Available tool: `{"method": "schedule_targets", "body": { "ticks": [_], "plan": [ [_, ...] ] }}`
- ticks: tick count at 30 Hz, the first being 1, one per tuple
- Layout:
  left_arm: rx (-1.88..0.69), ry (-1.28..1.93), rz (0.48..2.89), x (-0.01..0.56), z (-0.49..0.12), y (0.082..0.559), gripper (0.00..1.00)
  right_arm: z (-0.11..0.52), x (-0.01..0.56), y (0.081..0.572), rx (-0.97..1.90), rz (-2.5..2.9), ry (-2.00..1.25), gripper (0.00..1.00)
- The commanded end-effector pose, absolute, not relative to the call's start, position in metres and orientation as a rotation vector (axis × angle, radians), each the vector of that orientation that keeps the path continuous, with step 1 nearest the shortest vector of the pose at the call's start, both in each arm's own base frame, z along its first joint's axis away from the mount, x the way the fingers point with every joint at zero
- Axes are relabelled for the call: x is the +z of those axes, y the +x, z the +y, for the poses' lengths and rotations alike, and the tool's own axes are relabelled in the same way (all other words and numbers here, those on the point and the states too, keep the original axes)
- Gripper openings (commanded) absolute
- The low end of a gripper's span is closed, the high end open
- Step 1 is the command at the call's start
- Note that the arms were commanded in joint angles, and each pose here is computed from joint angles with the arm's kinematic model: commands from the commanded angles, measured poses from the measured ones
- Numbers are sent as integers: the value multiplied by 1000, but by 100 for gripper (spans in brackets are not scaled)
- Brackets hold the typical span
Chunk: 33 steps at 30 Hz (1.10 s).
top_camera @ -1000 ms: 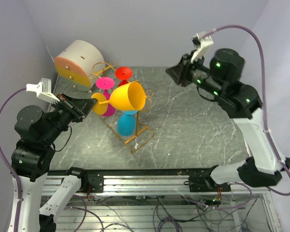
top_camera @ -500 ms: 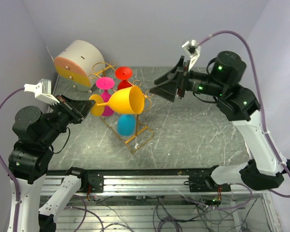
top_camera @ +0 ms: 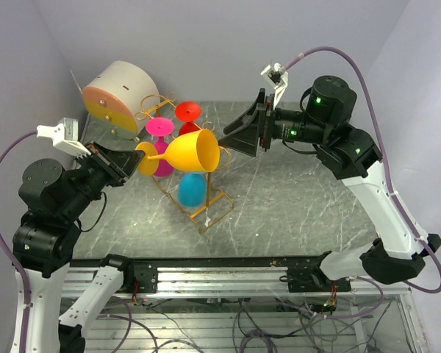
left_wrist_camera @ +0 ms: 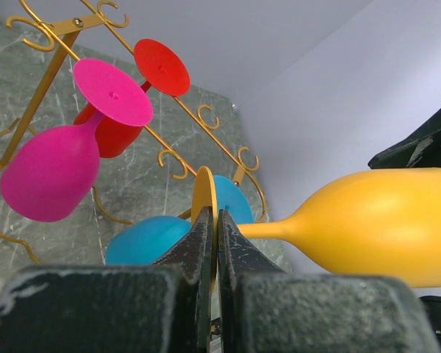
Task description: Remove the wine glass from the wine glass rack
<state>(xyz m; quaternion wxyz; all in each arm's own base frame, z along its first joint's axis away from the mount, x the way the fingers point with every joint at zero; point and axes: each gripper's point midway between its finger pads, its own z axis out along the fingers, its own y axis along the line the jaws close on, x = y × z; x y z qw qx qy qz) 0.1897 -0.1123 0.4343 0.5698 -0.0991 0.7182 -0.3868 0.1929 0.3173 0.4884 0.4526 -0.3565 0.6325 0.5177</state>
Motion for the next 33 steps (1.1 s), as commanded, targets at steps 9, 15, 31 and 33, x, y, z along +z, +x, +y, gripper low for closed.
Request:
{"method": "schedule_targets", "body": {
  "ticks": [9, 15, 31, 33],
  "plan": [
    [-915, -210, 1639, 452, -113, 192, 7, 347, 491, 185, 1278, 1536, -926, 49],
    [-916, -208, 1635, 454, -113, 192, 7, 360, 486, 190, 1230, 1572, -913, 17],
    [-738, -301, 1663, 432, -86, 198, 54, 249, 558, 264, 639, 1497, -340, 0],
    [-702, -302, 1667, 426, -81, 198, 53, 224, 559, 284, 488, 1500, -246, 0]
  ]
}}
